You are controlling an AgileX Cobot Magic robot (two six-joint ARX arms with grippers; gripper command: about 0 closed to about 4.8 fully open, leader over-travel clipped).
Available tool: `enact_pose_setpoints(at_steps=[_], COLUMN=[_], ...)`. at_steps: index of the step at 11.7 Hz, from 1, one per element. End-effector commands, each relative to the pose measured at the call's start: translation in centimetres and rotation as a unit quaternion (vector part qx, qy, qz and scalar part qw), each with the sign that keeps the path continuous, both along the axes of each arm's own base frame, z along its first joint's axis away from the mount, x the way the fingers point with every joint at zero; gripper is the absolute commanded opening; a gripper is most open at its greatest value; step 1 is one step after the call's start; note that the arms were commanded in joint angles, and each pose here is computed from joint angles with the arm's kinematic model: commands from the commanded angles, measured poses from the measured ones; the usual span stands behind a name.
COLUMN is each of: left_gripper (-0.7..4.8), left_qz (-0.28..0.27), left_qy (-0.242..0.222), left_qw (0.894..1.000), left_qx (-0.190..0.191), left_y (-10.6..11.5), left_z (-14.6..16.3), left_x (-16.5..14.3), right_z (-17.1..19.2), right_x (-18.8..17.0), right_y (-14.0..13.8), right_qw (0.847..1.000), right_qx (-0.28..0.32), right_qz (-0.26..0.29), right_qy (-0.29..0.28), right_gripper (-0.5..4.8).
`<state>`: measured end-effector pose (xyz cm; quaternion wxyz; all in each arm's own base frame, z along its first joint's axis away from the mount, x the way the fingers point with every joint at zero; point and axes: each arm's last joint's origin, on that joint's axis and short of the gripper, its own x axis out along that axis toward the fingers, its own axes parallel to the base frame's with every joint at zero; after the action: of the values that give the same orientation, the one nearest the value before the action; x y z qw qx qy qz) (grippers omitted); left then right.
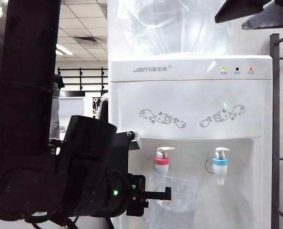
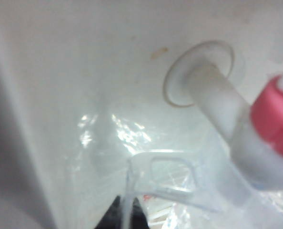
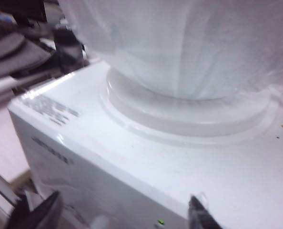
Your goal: Pick up the plastic mug from the left desk, go to the hot water outlet of the water dispenser, press the vertical switch to get some water, then put the mug back on the desk.
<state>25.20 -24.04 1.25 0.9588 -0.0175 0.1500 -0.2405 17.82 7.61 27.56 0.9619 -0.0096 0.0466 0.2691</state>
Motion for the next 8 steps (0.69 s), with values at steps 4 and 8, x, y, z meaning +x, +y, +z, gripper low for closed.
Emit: enact_pose_setpoints(at_steps=[4, 8], left_gripper=[-0.05, -0.05], left_qz=[-0.009, -0.009], left_qy=[-0.048, -0.048], left_qw=[0.997, 0.997], left_qx=[-0.052, -0.052], left_y=[-0.7, -0.7], left_z=[2.0, 2.0], left_x=[0.6, 0.6], right_z=[-2.5, -6.2], right_x=[0.9, 3.2], right_y=[0.7, 2.6], right_qw=[0.994, 0.983], right_qx=[0.001, -0.028], right_qz=[0.039, 0.057], right_qy=[0.098, 0.171], right_gripper=[0.26, -0.06])
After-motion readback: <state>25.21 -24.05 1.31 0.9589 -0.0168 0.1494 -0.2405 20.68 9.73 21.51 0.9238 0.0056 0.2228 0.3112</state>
